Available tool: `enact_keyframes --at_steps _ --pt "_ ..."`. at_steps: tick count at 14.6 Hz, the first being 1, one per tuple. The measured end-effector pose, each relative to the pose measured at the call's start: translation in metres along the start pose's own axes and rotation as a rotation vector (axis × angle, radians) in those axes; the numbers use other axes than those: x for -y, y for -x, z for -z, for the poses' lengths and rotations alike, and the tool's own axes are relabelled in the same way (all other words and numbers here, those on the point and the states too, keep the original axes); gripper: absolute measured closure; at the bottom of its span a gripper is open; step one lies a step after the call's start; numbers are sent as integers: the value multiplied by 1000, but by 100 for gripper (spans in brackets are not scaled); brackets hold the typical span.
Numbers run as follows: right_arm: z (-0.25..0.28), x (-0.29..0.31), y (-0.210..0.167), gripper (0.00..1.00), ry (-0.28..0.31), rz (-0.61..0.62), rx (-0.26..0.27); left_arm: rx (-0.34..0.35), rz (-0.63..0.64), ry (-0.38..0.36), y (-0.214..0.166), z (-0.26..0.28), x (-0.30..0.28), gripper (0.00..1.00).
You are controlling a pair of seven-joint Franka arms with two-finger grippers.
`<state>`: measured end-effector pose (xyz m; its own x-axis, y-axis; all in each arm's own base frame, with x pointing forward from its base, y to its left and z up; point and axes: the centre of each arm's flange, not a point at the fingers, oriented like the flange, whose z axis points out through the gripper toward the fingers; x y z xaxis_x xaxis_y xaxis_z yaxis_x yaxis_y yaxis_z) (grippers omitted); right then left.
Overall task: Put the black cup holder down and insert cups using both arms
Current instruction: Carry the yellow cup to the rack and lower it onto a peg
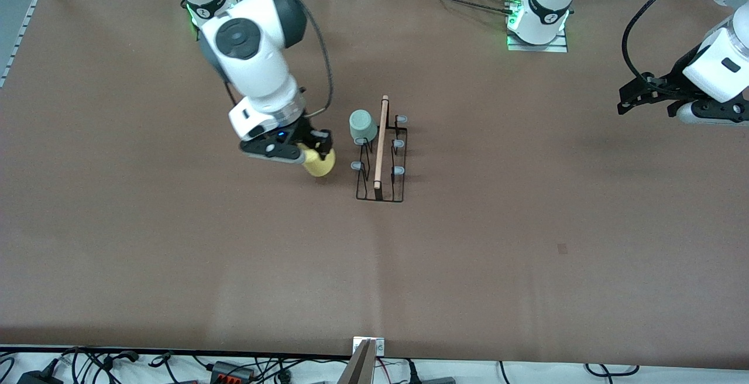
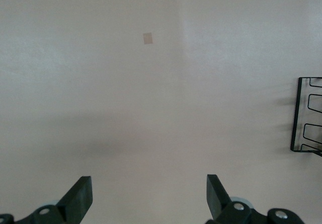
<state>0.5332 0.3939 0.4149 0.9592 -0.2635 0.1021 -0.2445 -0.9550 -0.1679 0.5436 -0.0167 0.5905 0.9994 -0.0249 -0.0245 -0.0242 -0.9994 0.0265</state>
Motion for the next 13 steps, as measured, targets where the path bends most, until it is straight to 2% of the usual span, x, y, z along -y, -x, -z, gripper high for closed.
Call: enact_keyframes --at_steps 2,5,8,13 --pt "-2 22 9 35 -9 -22 -13 0 0 0 0 0 0 0" --pt "-21 41 20 35 13 -20 -32 0 0 0 0 0 0 0" --pt "-45 43 25 35 34 -11 -14 0 0 0 0 0 0 0" --pt "-62 45 26 35 28 -4 -10 0 0 0 0 0 0 0"
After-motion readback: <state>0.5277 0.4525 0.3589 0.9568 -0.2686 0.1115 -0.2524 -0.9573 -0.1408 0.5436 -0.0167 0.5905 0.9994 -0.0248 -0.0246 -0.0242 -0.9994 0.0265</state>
